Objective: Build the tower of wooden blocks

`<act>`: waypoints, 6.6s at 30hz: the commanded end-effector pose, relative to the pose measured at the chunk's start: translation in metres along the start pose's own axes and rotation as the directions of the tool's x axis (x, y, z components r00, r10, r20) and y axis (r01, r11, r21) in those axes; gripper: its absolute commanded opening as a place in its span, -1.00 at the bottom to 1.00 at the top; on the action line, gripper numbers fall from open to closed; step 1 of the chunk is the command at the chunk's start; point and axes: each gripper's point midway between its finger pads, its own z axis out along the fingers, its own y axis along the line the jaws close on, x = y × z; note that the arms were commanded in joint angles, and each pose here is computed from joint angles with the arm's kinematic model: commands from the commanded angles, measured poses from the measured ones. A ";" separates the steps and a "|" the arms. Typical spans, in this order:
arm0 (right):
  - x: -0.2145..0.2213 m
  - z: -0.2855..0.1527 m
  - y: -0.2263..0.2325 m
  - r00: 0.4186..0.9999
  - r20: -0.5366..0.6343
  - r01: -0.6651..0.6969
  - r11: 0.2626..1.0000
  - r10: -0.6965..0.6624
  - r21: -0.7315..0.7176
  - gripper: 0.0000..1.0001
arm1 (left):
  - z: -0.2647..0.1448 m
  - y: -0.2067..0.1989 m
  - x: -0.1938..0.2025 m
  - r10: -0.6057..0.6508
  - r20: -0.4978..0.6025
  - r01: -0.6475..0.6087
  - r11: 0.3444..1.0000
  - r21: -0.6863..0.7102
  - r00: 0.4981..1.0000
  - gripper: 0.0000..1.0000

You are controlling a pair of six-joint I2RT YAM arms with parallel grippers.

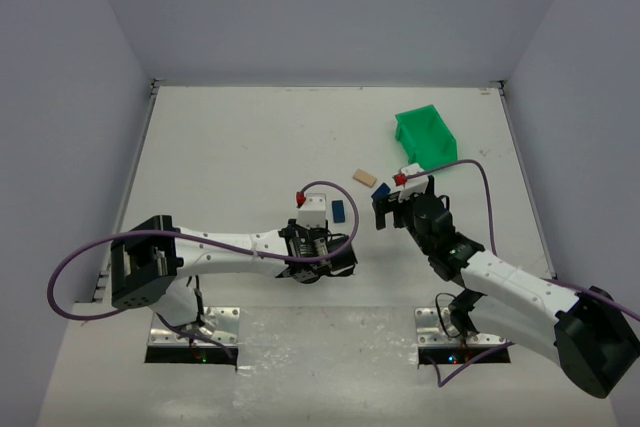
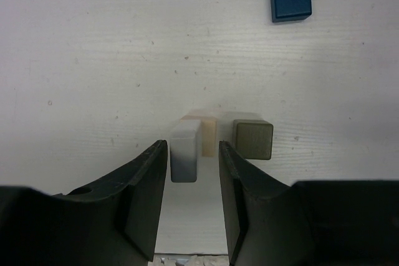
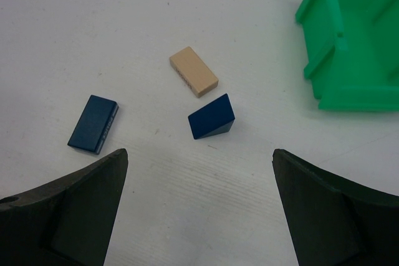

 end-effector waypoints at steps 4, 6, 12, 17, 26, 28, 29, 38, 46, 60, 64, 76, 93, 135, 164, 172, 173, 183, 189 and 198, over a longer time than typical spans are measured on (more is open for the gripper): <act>-0.026 0.002 -0.001 0.998 0.058 -0.018 1.000 0.017 0.009 0.97 | -0.003 -0.004 -0.008 -0.006 0.048 0.005 1.000 0.023 0.999 -0.27; -0.026 0.002 -0.001 0.998 0.054 -0.017 1.000 0.016 0.011 0.97 | -0.003 -0.004 -0.009 -0.004 0.052 0.003 1.000 0.026 0.999 -0.27; -0.025 0.004 -0.002 0.999 0.042 -0.013 1.000 0.013 0.020 0.97 | -0.004 -0.006 -0.011 -0.004 0.061 0.000 0.999 0.051 0.998 -0.27; -0.025 0.004 -0.003 0.999 0.041 -0.015 1.000 0.014 0.024 0.97 | -0.004 -0.006 -0.011 -0.003 0.063 0.000 0.998 0.057 0.998 -0.26; -0.025 0.004 -0.003 0.999 0.041 -0.013 1.000 0.012 0.025 0.97 | -0.005 -0.008 -0.012 0.003 0.069 -0.008 0.998 0.069 0.998 -0.26; -0.025 0.004 -0.003 0.999 0.041 -0.013 1.000 0.012 0.025 0.97 | -0.005 -0.008 -0.013 0.002 0.069 -0.007 0.998 0.069 0.998 -0.26; -0.025 0.004 -0.003 0.999 0.040 -0.014 1.000 0.013 0.025 0.97 | -0.005 -0.008 -0.012 0.003 0.069 -0.007 0.998 0.069 0.998 -0.26; -0.023 0.005 -0.003 0.999 0.035 -0.011 1.000 0.010 0.027 0.97 | -0.005 -0.007 -0.012 0.004 0.069 -0.008 0.998 0.069 0.998 -0.26; -0.022 0.006 -0.003 1.000 0.027 -0.010 1.000 0.009 0.027 0.97 | -0.005 -0.006 -0.012 -0.002 0.068 -0.003 0.998 0.066 0.998 -0.25; -0.023 0.006 0.001 1.000 0.027 -0.007 1.000 0.007 0.003 0.97 | -0.032 -0.006 -0.038 -0.021 0.086 0.008 0.989 0.147 0.996 0.21; -0.023 0.006 0.005 1.000 0.029 -0.009 1.000 0.009 -0.017 0.97 | -0.042 -0.010 -0.050 -0.029 0.105 0.009 0.981 0.192 0.994 0.57; -0.027 0.021 0.038 0.997 -0.059 -0.060 0.987 0.052 -0.149 0.97 | -0.044 -0.002 -0.160 -0.257 0.257 0.175 0.937 0.301 0.932 1.00; 0.027 0.091 0.094 0.915 -0.397 -0.117 0.989 0.074 -0.087 0.97 | 0.026 0.088 -0.189 -0.497 0.266 0.414 0.855 0.311 0.826 1.00; -0.073 -0.040 0.131 0.905 0.425 0.253 0.767 0.028 -0.589 -0.62 | -0.040 -0.050 -0.141 -0.170 0.041 0.056 0.530 0.846 0.985 0.64; -0.060 -0.026 0.111 0.953 0.303 0.167 0.843 -0.005 -0.511 0.97 | -0.050 -0.058 -0.136 -0.178 0.101 0.047 0.678 0.734 0.979 -1.00; -0.057 -0.048 0.074 0.951 0.305 0.087 0.916 0.041 -0.392 0.97 | -0.042 -0.032 -0.102 -0.144 0.094 0.074 0.846 0.528 0.985 -1.00; -0.057 -0.047 0.062 0.951 0.303 0.051 0.941 0.056 -0.334 0.97 | -0.046 -0.033 -0.097 -0.141 0.100 0.070 0.857 0.511 0.985 -1.00; -0.049 -0.046 -0.002 0.937 0.327 -0.119 0.993 0.121 -0.025 0.97 | -0.050 -0.038 -0.059 -0.080 0.082 0.037 0.900 0.434 0.993 -1.00; -0.044 -0.040 -0.012 0.950 0.294 -0.123 0.991 0.103 0.048 0.97 | -0.047 -0.040 -0.054 -0.064 0.120 0.013 0.924 0.382 0.991 -1.00; -0.040 -0.037 -0.014 0.958 0.272 -0.115 0.990 0.091 0.076 0.97 | -0.036 -0.051 -0.047 -0.018 0.131 -0.028 0.941 0.336 0.991 -1.00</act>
